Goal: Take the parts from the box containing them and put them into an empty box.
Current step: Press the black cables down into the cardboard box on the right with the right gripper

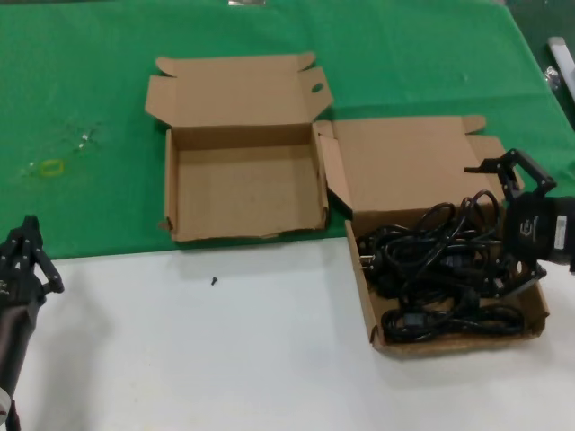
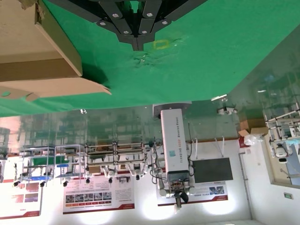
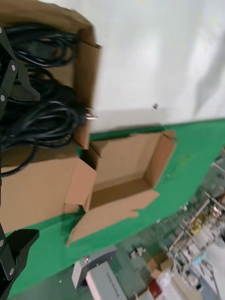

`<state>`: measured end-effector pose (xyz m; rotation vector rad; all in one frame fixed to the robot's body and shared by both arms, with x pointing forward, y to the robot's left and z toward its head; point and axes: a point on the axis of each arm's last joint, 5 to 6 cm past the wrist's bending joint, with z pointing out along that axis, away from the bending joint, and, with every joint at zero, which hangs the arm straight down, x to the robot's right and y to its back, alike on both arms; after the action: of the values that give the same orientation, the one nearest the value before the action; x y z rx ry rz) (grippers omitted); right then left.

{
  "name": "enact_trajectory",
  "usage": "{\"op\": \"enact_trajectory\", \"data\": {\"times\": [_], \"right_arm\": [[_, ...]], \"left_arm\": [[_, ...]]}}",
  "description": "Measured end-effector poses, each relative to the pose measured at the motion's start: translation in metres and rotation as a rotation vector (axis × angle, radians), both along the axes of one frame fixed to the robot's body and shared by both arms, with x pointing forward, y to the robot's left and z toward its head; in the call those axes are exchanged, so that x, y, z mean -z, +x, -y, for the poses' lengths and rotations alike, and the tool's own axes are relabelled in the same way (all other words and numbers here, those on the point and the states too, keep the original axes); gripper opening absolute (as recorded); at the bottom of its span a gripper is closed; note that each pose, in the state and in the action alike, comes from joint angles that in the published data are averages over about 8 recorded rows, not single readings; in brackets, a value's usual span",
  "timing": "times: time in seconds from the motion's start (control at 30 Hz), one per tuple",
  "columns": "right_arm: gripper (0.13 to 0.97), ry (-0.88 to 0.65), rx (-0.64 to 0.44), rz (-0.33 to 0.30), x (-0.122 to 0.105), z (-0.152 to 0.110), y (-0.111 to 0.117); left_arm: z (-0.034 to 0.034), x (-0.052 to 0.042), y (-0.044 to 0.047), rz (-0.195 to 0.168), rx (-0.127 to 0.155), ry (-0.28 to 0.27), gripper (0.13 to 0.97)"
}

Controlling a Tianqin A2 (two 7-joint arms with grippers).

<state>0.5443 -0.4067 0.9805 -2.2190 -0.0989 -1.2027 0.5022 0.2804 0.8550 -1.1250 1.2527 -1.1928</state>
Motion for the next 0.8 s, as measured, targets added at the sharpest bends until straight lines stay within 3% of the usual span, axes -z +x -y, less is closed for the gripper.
{"op": "enact_trajectory", "data": {"times": [0.43,0.8], "right_arm": [[0.966,-0.131,-0.052,-0.018,0.01,0.007,0.021],[0.956,-0.188,-0.085,0.002,0.015,0.005,0.038]], "left_arm": [[0.0,0.0,0.0,0.0,0.0,0.0,0.143],[0.0,0.0,0.0,0.0,0.0,0.0,0.143]]}}
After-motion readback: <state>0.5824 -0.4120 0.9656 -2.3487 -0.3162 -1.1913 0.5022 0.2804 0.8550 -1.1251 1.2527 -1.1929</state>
